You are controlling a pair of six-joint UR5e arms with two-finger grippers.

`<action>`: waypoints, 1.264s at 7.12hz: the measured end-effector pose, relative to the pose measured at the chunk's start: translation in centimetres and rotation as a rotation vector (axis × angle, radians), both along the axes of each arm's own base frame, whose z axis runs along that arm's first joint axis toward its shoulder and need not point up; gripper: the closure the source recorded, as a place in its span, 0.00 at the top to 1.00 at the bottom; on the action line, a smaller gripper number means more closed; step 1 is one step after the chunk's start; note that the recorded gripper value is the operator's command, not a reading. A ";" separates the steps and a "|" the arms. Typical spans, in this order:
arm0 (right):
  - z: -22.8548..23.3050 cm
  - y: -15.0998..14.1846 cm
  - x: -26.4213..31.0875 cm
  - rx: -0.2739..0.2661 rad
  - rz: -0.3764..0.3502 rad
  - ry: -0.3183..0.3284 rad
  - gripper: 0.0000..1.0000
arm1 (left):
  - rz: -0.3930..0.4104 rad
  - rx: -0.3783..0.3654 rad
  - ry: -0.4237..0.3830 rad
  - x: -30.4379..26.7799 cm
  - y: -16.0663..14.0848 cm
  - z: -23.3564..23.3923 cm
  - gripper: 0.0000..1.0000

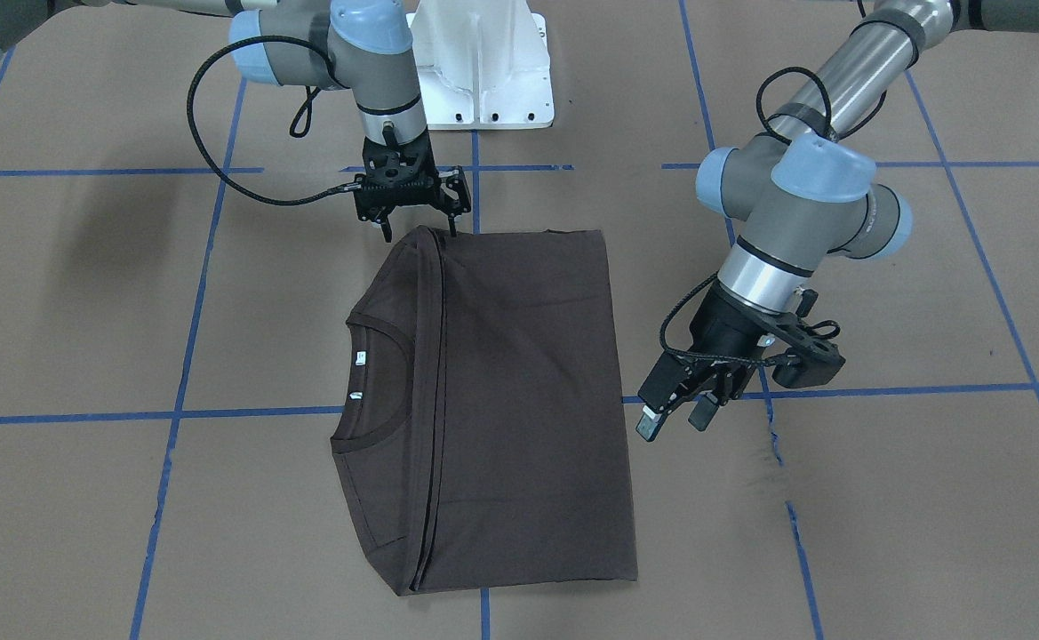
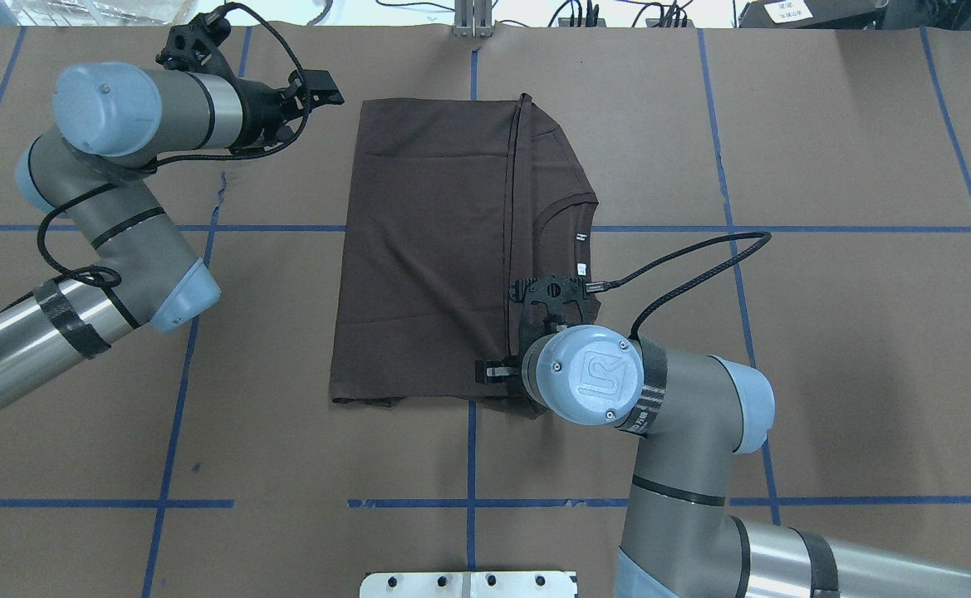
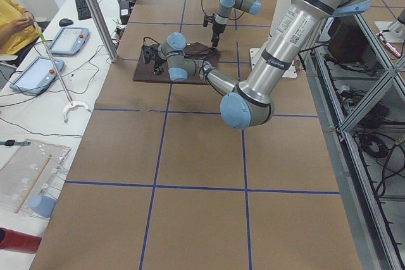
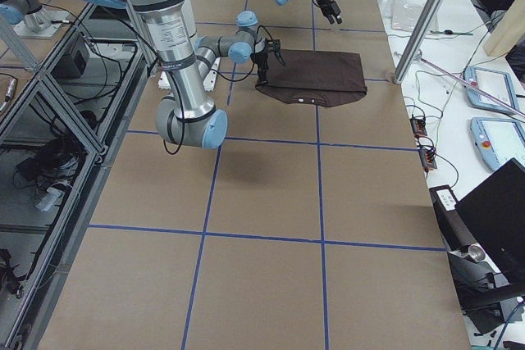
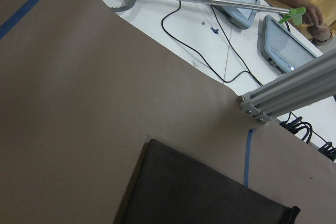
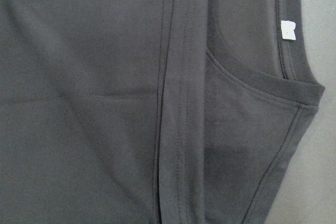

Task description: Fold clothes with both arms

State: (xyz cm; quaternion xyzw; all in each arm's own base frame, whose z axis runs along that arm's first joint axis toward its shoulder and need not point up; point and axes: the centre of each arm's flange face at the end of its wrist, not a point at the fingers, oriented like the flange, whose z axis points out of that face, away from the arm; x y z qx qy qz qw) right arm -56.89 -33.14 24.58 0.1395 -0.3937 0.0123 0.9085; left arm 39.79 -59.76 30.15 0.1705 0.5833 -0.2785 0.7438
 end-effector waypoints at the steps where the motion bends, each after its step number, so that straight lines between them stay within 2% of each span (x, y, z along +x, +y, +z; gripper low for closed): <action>1: 0.6 0.3 -0.6 0.037 -0.037 0.038 1.00 | 0.001 0.000 0.002 -0.2 0.3 0.1 1.00; 4: 2.9 1.1 -1.6 0.094 -0.081 0.117 1.00 | -0.003 0.004 0.009 -0.4 0.5 -0.2 1.00; 6: 6.3 0.1 1.4 0.152 -0.127 0.176 1.00 | -0.004 0.012 0.018 -0.6 0.7 -0.8 1.00; 9: 8.3 0.2 6.3 0.174 -0.134 0.189 1.00 | -0.005 0.021 0.029 -0.9 1.0 -1.5 1.00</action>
